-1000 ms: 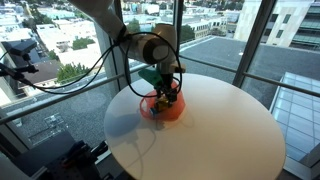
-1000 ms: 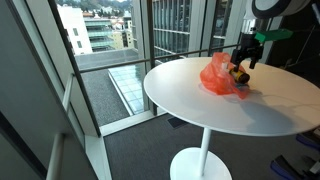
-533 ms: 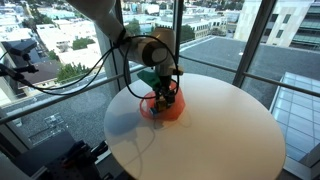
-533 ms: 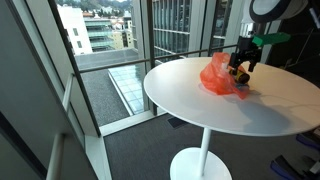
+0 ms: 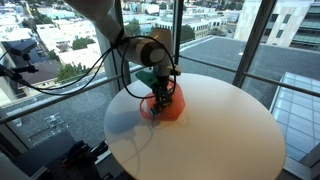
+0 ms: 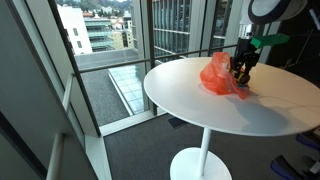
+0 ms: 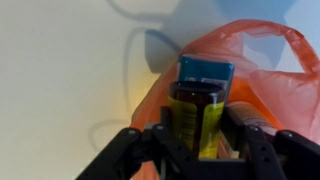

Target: Remove the yellow bottle from the plastic bag and place it on the table

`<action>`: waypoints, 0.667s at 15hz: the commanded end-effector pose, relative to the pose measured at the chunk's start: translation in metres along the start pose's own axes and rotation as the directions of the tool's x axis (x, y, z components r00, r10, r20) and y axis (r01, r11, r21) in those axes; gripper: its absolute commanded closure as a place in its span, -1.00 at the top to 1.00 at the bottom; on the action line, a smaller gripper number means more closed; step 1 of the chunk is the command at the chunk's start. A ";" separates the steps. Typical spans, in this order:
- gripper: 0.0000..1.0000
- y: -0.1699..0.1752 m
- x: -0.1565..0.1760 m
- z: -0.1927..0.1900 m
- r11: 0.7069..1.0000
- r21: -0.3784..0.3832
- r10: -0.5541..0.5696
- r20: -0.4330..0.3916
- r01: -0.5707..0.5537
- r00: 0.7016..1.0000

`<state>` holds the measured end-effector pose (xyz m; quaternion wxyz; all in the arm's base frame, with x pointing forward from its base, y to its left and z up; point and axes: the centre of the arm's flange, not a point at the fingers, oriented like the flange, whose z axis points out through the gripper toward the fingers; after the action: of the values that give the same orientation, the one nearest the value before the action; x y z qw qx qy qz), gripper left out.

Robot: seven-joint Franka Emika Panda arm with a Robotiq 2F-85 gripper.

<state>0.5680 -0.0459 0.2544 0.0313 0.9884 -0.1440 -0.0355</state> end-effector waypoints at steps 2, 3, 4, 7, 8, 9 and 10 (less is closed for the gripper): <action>-0.43 -0.001 -0.003 0.000 1.000 0.000 0.017 0.001 -0.017 1.000; -0.45 -0.001 -0.004 -0.003 1.000 0.003 0.014 -0.001 -0.014 1.000; -0.45 -0.001 -0.006 -0.008 1.000 0.010 0.008 -0.003 -0.008 1.000; -0.45 0.000 -0.012 -0.023 1.000 0.022 -0.008 -0.009 0.008 1.000; -0.45 0.000 -0.015 -0.028 0.999 0.027 -0.017 -0.010 0.017 1.000; -0.45 -0.001 -0.017 -0.033 0.999 0.032 -0.024 -0.009 0.024 1.000; -0.45 -0.001 -0.021 -0.038 0.999 0.038 -0.035 -0.007 0.036 0.999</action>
<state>0.5670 -0.0411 0.2685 0.0272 0.9895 -0.1388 -0.0286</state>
